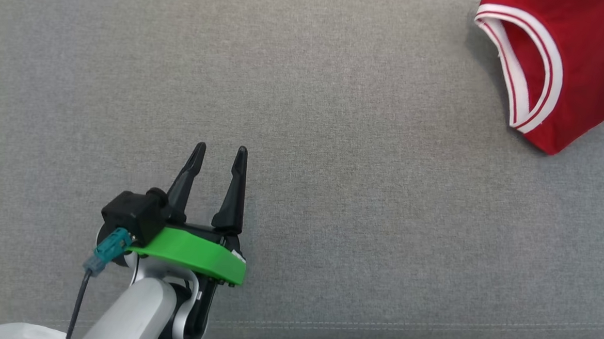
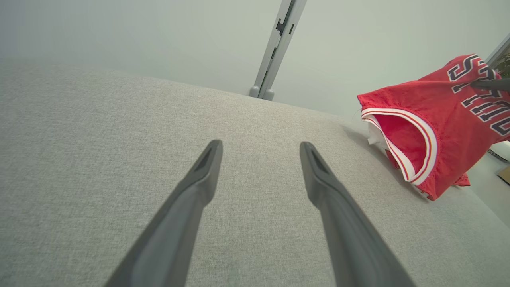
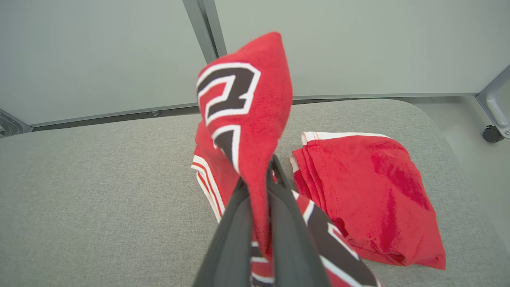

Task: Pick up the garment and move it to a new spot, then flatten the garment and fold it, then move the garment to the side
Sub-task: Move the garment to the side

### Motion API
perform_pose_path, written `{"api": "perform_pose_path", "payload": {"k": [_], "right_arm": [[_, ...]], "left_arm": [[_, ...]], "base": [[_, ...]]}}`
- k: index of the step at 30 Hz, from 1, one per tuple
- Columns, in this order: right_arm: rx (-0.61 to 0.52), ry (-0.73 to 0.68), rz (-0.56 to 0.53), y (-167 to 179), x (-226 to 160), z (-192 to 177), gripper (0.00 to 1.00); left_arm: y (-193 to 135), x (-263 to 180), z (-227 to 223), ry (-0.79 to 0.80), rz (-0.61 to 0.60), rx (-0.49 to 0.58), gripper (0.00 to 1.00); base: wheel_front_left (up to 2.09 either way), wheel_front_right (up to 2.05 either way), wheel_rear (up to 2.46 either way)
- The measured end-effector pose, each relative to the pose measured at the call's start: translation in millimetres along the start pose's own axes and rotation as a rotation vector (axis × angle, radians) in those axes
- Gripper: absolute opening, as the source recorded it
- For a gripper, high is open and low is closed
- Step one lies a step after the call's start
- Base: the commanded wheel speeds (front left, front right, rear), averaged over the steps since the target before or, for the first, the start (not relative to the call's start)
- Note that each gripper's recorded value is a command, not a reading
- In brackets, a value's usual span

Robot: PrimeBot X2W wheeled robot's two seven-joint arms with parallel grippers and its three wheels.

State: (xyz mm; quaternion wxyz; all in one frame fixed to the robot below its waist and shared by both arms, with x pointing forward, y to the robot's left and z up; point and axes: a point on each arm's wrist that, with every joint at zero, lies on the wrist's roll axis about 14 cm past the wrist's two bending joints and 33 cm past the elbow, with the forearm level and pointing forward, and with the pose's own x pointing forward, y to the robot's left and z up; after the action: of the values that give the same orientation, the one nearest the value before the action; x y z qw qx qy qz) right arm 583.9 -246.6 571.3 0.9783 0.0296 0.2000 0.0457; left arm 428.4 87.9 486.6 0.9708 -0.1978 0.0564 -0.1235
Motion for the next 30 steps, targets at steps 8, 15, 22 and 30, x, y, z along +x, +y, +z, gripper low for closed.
{"api": "perform_pose_path", "payload": {"k": [8, 15, 22, 30], "right_arm": [[0.028, 0.006, -0.092, -40.6, 10.0, -14.2, 0.00], [0.025, -0.004, -0.175, -75.3, 18.6, -19.5, 0.00], [-0.019, -0.049, -0.223, -92.5, 33.7, -7.9, 0.00], [-0.081, -0.007, -0.292, -116.2, 48.3, -23.5, 0.00]], "left_arm": [[4.0, 19.6, 3.0, 0.001, -0.017, 0.034, 1.00], [11.6, 35.8, 3.7, 0.004, -0.021, 0.061, 1.00], [20.9, 45.1, -3.9, 0.027, -0.011, 0.072, 1.00], [31.6, 47.6, -15.1, 0.056, 0.011, 0.076, 1.00]], "base": [[0.00, 0.00, 0.00], [0.00, 0.00, 0.00], [0.00, 0.00, 0.00], [0.00, 0.00, 0.00]]}}
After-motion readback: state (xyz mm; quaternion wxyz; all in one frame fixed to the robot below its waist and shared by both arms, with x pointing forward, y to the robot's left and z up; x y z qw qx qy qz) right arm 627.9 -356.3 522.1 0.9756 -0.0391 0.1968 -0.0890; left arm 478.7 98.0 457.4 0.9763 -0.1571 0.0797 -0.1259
